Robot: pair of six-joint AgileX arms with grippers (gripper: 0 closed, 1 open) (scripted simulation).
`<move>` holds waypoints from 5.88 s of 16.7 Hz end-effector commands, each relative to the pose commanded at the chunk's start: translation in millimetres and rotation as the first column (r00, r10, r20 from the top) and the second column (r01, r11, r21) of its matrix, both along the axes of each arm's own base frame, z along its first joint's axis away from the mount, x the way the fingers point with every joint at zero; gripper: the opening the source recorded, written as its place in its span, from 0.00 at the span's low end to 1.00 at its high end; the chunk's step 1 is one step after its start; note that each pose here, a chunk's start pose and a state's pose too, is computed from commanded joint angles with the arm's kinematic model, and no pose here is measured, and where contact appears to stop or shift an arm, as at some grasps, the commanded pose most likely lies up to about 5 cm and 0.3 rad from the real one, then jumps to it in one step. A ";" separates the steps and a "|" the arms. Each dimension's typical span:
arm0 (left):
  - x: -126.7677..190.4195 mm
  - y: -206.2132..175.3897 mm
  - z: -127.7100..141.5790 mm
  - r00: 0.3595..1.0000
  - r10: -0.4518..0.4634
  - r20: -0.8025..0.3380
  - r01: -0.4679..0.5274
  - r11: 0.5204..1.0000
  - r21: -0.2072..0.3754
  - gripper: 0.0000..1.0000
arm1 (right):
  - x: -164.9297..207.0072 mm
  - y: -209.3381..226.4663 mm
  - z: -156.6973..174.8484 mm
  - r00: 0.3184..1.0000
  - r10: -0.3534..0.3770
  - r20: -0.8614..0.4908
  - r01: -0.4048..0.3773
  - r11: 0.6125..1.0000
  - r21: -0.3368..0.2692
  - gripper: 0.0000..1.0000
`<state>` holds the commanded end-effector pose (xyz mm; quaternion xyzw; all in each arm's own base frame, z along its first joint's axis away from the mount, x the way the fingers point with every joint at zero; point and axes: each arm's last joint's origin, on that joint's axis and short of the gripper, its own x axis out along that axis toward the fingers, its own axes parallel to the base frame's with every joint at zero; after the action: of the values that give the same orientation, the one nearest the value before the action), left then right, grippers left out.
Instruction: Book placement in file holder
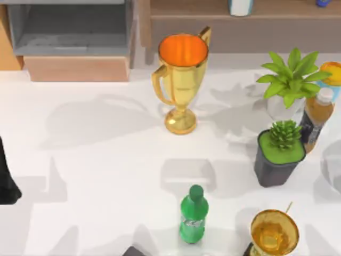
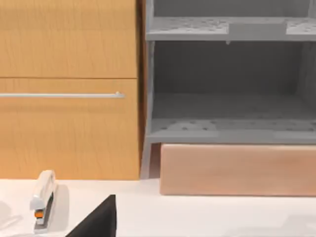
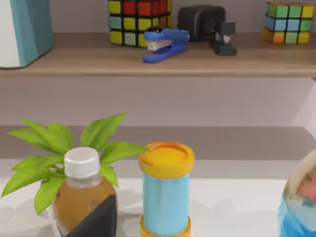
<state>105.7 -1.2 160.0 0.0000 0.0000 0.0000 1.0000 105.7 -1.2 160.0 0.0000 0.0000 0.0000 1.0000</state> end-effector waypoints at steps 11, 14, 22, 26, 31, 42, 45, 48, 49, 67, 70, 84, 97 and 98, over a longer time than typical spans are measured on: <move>27.5 -20.4 115.9 0.996 -0.033 0.078 0.035 0.999 -0.025 1.00 | 0.0 0.0 0.0 1.000 0.000 0.000 0.000 1.000 0.000 1.00; 72.0 -48.0 167.7 0.996 -0.054 0.073 0.056 0.998 -0.034 1.00 | 0.0 0.0 0.0 1.000 0.000 0.000 0.000 1.000 0.000 1.00; 235.7 -225.5 180.1 0.997 -0.076 -0.005 0.076 0.997 -0.006 1.00 | 0.0 0.0 0.0 1.000 0.000 0.000 0.000 1.000 0.000 1.00; 281.2 -322.5 118.9 0.998 -0.057 -0.022 0.058 0.998 0.013 1.00 | 0.0 0.0 0.0 1.000 0.000 0.000 0.000 1.000 0.000 1.00; 298.0 -390.4 56.3 1.000 -0.027 0.000 0.027 1.000 -0.002 1.00 | 0.0 0.0 0.0 1.000 0.000 0.000 0.000 1.000 0.000 1.00; 305.3 -401.4 44.1 1.000 -0.017 0.011 0.017 1.000 -0.013 1.00 | 0.0 0.0 0.0 1.000 0.000 0.000 0.000 1.000 0.000 1.00; 314.4 -402.5 44.0 1.000 -0.017 0.011 0.017 1.000 -0.013 1.00 | 0.0 0.0 0.0 1.000 0.000 0.000 0.000 1.000 0.000 1.00; 319.9 -402.6 44.1 1.000 -0.017 0.011 0.017 1.000 -0.013 1.00 | 0.0 0.0 0.0 1.000 0.000 0.000 0.000 1.000 0.000 1.00; 319.9 -402.6 44.1 1.000 -0.017 0.011 0.017 1.000 -0.013 1.00 | 0.0 0.0 0.0 1.000 0.000 0.000 0.000 1.000 0.000 1.00; 319.9 -402.6 44.1 1.000 -0.017 0.011 0.017 1.000 -0.013 0.00 | 0.0 0.0 0.0 1.000 0.000 0.000 0.000 1.000 0.000 1.00; 319.9 -402.6 44.1 1.000 -0.017 0.011 0.017 1.000 -0.013 0.00 | 0.0 0.0 0.0 1.000 0.000 0.000 0.000 1.000 0.000 1.00; 317.5 -403.9 58.6 1.000 -0.027 0.009 0.027 1.000 0.000 0.00 | 0.0 0.0 0.0 1.000 0.000 0.000 0.000 1.000 0.000 1.00; 237.7 -284.2 104.3 0.948 -0.301 -0.101 0.300 0.748 0.592 0.00 | 0.0 0.0 0.0 1.000 0.000 0.000 0.000 1.000 0.000 1.00; 223.7 -271.5 106.9 0.940 -0.326 -0.098 0.313 0.712 0.629 0.00 | 0.0 0.0 0.0 1.000 0.000 0.000 0.000 1.000 0.000 1.00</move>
<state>329.4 -272.7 266.9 0.3379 -0.0101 -0.1726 0.9251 105.7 -1.2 160.0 0.0000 0.0000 0.0000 1.0000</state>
